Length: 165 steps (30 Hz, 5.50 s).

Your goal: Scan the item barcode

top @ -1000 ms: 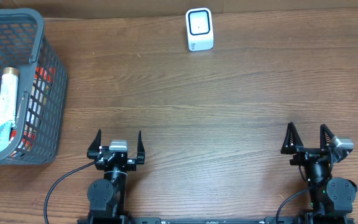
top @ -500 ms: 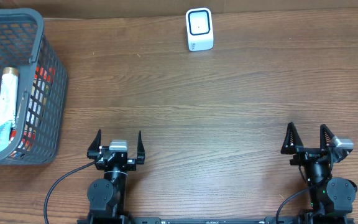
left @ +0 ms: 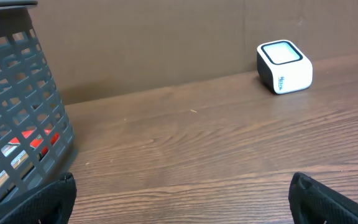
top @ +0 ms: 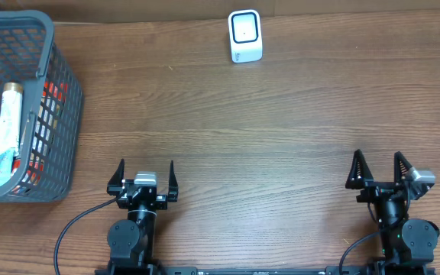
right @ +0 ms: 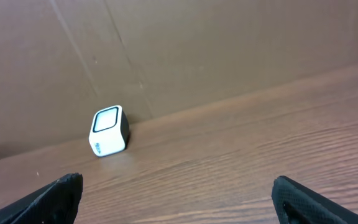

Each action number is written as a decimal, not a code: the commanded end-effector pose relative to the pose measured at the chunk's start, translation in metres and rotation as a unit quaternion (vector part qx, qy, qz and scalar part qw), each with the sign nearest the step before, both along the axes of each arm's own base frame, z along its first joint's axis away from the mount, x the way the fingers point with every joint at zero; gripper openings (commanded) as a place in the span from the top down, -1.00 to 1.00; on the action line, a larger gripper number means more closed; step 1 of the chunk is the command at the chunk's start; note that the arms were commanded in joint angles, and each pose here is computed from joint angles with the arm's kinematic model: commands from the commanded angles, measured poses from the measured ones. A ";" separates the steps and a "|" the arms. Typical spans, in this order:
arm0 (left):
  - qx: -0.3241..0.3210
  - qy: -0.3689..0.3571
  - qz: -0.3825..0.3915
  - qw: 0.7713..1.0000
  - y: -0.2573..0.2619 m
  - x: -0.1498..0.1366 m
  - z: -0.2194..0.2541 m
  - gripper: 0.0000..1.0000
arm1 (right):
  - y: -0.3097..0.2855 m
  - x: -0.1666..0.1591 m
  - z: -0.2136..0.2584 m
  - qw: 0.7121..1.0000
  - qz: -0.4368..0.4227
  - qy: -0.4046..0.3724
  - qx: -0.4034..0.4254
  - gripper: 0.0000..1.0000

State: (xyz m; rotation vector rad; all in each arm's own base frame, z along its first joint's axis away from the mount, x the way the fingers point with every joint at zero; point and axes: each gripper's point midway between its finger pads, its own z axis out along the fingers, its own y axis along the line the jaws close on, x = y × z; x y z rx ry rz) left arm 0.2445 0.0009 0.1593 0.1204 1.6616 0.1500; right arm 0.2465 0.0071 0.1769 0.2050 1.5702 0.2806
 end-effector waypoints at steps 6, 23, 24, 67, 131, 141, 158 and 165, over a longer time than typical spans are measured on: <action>0.007 -0.010 0.004 1.000 0.002 0.000 0.003 -1.00 | 0.000 0.000 0.001 1.000 0.000 -0.007 -0.002 -1.00; 0.003 -0.046 0.005 0.999 0.002 -0.003 0.034 -1.00 | 0.000 -0.004 0.026 0.999 0.000 -0.037 -0.010 -1.00; 0.003 -0.049 0.005 0.999 0.002 -0.004 0.038 -1.00 | 0.002 -0.005 0.031 0.999 0.005 -0.041 -0.024 -1.00; -0.010 0.180 -0.041 0.983 -0.017 0.052 0.210 -1.00 | 0.018 0.040 0.133 0.980 0.069 0.178 -0.062 -1.00; -0.132 0.480 0.177 0.849 0.324 0.185 -0.078 -0.92 | 0.059 0.045 0.101 0.892 0.200 0.406 0.007 -1.00; -0.125 0.519 0.185 0.825 0.324 0.181 -0.119 -0.94 | 0.059 0.045 0.100 0.891 0.200 0.408 0.007 -1.00; -0.130 0.536 0.187 0.813 0.321 0.170 -0.150 -0.36 | 0.060 0.046 0.093 0.884 0.200 0.423 0.013 -1.00; -0.132 0.537 0.188 0.812 0.320 0.168 -0.153 0.92 | 0.060 0.045 0.092 0.883 0.200 0.424 0.013 -1.00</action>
